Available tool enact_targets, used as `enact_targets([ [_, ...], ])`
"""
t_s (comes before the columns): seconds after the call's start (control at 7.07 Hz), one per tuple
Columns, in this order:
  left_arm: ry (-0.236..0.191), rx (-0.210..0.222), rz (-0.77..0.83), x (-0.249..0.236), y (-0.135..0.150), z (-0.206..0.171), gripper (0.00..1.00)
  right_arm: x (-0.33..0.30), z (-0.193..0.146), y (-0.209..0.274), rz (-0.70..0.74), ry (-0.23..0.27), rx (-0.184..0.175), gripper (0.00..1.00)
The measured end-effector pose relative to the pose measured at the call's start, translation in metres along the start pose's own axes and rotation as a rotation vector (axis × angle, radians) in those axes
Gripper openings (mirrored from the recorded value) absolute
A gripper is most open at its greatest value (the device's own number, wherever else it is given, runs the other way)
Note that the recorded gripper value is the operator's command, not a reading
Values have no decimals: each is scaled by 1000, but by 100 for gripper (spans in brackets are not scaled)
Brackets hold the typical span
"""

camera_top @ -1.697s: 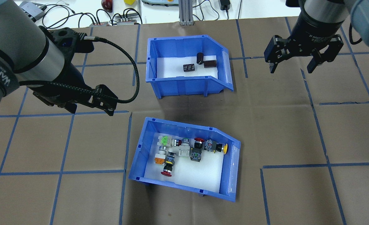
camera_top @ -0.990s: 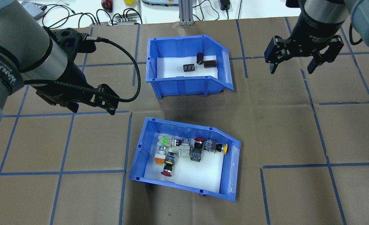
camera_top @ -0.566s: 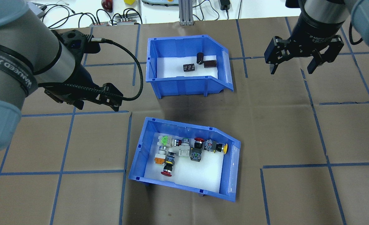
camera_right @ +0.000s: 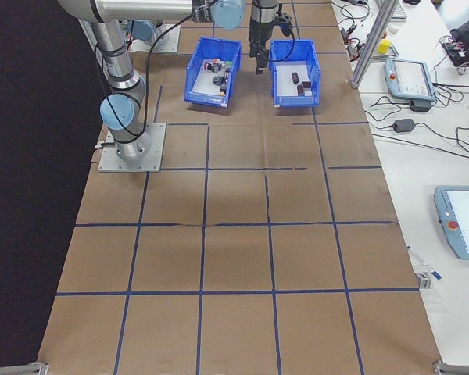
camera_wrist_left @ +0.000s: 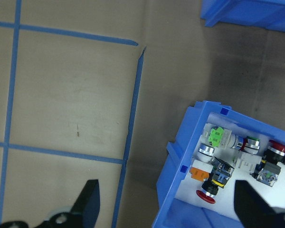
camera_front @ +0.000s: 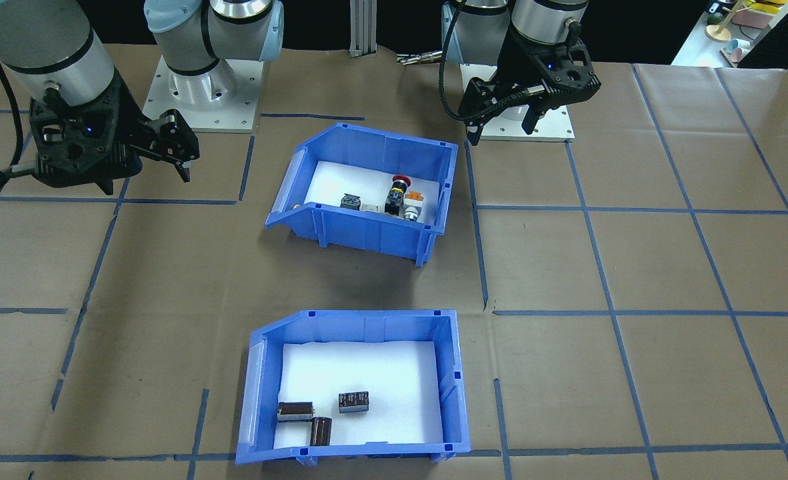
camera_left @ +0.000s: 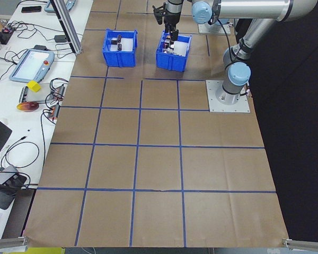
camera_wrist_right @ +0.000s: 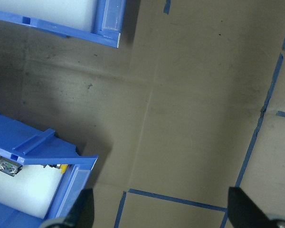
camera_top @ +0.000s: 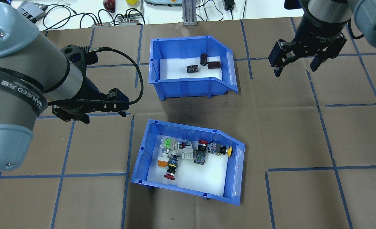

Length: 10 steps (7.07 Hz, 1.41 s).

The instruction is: Place button box in front

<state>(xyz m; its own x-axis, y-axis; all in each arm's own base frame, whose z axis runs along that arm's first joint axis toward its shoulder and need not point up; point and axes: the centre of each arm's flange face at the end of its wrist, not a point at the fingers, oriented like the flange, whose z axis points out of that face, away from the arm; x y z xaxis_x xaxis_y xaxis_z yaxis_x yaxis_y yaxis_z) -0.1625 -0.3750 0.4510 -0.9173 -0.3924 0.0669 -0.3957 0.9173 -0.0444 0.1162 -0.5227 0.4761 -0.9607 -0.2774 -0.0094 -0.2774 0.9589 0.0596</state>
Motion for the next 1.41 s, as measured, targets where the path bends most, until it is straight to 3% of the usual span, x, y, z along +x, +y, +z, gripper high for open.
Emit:
enact_targets([
  [0.42,-38,-46,-497,6,62,16,99,-29,16,-63,-397,1,-16,100],
  [0.85,-114,-76,-905,18,124,59,99,-108,44,-114,-837,19,-22,100],
  [0.99,-116,-69,-969,23,138,74,99,-132,54,-123,-945,18,-25,100],
  [1.41,-26,-95,-1019,32,153,128,99,-208,103,-148,-1141,46,5,100],
])
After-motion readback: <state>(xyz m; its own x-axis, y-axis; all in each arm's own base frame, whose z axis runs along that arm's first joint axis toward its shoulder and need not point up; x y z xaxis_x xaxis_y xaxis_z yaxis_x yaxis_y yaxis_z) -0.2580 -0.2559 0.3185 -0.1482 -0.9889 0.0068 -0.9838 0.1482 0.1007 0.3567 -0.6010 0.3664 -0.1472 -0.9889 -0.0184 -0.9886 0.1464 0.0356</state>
